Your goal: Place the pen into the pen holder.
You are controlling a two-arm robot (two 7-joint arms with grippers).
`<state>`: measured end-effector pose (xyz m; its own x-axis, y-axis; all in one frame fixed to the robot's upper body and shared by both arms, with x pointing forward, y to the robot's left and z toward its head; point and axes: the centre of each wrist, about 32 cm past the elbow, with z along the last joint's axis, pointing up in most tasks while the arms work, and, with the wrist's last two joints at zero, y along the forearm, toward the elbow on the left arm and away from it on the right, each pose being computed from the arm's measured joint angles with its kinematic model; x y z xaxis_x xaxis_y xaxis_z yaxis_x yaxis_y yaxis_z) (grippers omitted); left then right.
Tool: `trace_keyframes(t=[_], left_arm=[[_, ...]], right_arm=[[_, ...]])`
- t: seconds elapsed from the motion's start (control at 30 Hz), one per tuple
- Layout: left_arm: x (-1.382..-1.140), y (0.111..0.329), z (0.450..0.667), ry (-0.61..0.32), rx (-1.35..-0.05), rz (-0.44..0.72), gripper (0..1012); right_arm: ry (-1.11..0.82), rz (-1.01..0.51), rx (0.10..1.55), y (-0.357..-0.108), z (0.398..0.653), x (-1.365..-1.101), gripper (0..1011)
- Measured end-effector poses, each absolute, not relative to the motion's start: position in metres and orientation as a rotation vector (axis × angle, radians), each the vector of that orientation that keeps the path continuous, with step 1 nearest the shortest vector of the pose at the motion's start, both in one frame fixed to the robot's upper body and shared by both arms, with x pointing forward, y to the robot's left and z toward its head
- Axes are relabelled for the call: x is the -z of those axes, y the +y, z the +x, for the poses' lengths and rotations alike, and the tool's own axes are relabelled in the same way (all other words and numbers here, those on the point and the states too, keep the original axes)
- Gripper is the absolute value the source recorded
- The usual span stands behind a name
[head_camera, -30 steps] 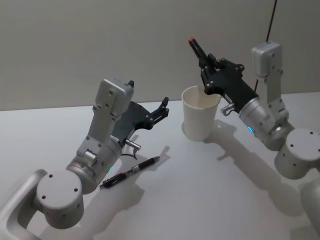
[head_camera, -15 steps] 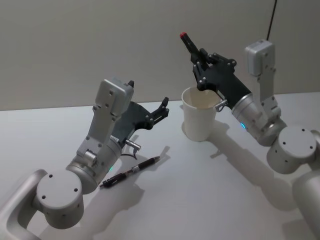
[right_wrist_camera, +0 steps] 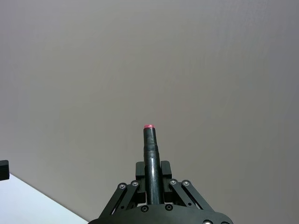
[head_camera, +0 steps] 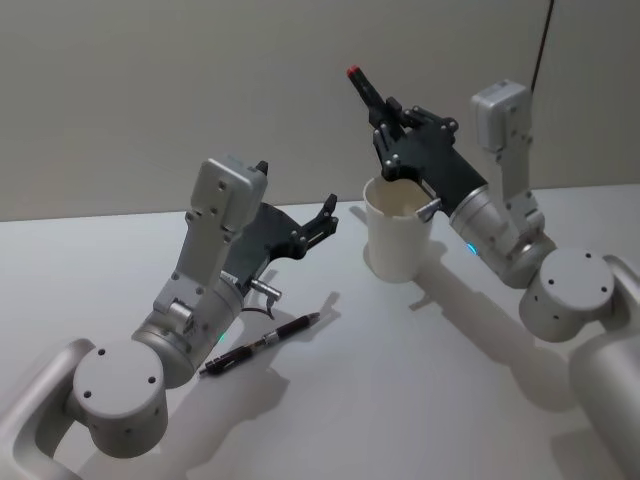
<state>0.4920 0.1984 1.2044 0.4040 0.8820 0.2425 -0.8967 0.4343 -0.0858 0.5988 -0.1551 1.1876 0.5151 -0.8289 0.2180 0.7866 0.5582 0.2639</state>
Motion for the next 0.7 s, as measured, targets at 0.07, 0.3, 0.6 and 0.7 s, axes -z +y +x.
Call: trace_keyframes(t=[0.07,0.3,0.6,0.7], left_arm=[[-1.204,0.198,0.492,-0.268,-1.124,0.061,1001],[-1.204,0.198,0.492,-0.268,-1.124,0.061,1001],[-1.204,0.198,0.492,-0.268,-1.124,0.061,1001],[-1.204,0.198,0.492,-0.268,-1.124,0.061,1001]], right_arm=[[-0.339,0.136,0.97,-0.154,0.601,-1.187,185],[-0.345,0.13,0.954,-0.148,0.605,-1.185,185],[-0.351,0.118,0.941,-0.145,0.609,-1.181,185],[-0.352,0.113,0.94,-0.144,0.609,-1.179,185]])
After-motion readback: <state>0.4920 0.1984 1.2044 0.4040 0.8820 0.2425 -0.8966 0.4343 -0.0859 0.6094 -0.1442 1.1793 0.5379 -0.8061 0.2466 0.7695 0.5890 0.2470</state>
